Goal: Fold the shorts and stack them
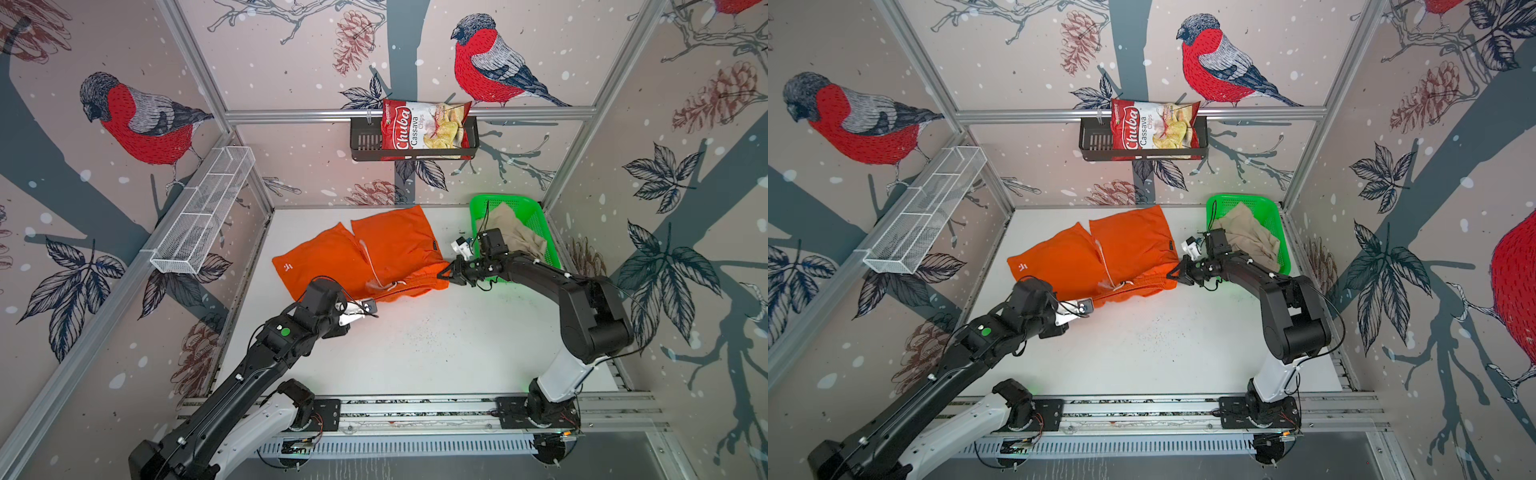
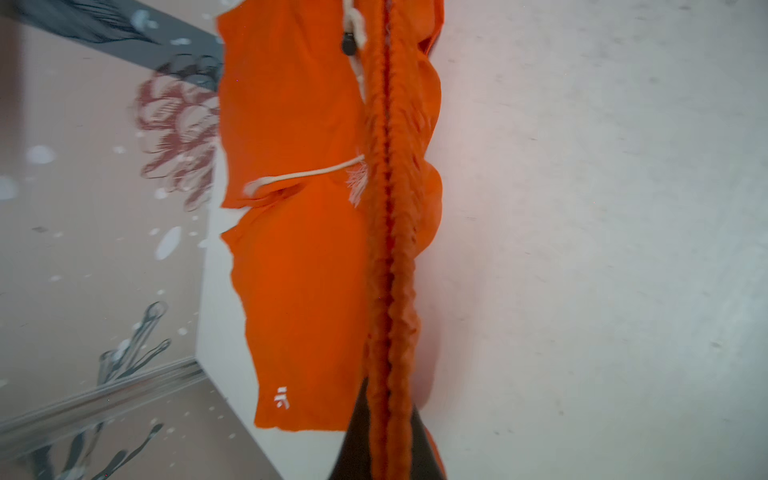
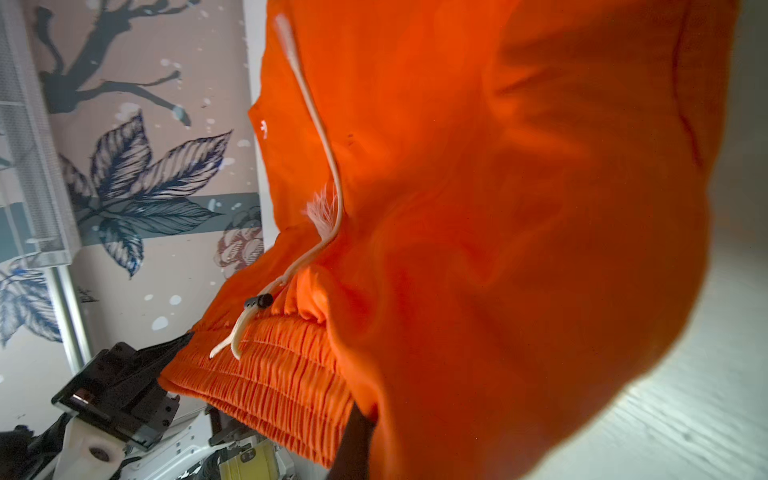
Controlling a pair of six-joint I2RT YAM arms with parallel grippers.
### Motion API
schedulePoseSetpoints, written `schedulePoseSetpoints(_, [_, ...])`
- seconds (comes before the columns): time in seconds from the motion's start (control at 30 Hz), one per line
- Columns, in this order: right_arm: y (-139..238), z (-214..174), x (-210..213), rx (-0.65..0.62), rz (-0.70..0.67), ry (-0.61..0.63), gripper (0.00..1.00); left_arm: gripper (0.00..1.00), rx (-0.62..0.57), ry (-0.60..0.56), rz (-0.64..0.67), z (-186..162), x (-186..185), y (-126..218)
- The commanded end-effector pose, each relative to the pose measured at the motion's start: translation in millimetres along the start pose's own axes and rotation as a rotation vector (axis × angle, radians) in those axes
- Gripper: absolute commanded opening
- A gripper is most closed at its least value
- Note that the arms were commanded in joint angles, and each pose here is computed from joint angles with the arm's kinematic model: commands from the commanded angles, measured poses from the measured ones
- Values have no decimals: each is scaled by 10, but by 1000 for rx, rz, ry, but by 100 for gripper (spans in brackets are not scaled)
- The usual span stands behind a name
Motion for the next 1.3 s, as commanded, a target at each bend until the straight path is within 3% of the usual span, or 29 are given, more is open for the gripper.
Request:
schedulePoseSetpoints(0.0, [18, -54, -221, -20, -183, -11, 0, 0, 89, -25, -115, -139, -271, -77])
schedulePoseSetpoints(0.03, [25, -86, -254, -9, -208, -23, 0, 1, 78, -33, -153, -126, -338, -92])
schedulePoseSetpoints(0.1, [40, -119, -292, 5, -259, -35, 5, 18, 47, -42, -235, -84, -469, -110])
schedulePoseSetpoints(0.2, [130, -75, -276, 4, -330, -30, 35, 64, -33, -15, -328, 69, -566, -71])
schedulePoseSetpoints(0.27, [254, 2, -195, -21, -393, -3, 55, 76, -114, 51, -382, 220, -551, -5])
schedulePoseSetpoints(0.33, [411, 79, -88, -60, -461, 18, 61, 77, -166, 105, -414, 329, -521, 58])
schedulePoseSetpoints(0.47, [691, 164, 195, -131, -599, 55, 60, 79, -243, 263, -359, 512, -377, 118])
schedulePoseSetpoints(0.6, [597, 103, 697, -180, -565, 163, 57, 81, -307, 534, -209, 675, -146, 94])
schedulePoseSetpoints(0.73, [121, -158, 1212, -199, -350, 260, 55, 82, -312, 837, -44, 733, 130, 4])
schedulePoseSetpoints(0.87, [-452, -457, 1462, -163, -187, 291, 54, 81, -283, 1118, 76, 543, 397, -157])
schedulePoseSetpoints(1.07, [-1263, -817, 1445, 56, -175, 297, 55, 79, -338, 1385, 159, 248, 607, -266])
schedulePoseSetpoints(1.17, [-1510, -1015, 1347, 188, -209, 321, 55, 78, -381, 1471, 174, 159, 641, -302])
schedulePoseSetpoints(1.27, [-1614, -1132, 1204, 240, -251, 330, 56, 76, -385, 1516, 181, 88, 623, -380])
Point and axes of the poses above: each gripper's point midway between its finger pads, its own y axis back along the fingers, its own x axis along the line the jaws close on, z = x × y, the point moved 9 cm from there along y, back along the fingers, and after that the axes turned 13 degrees about y, right-handed, at the moved point
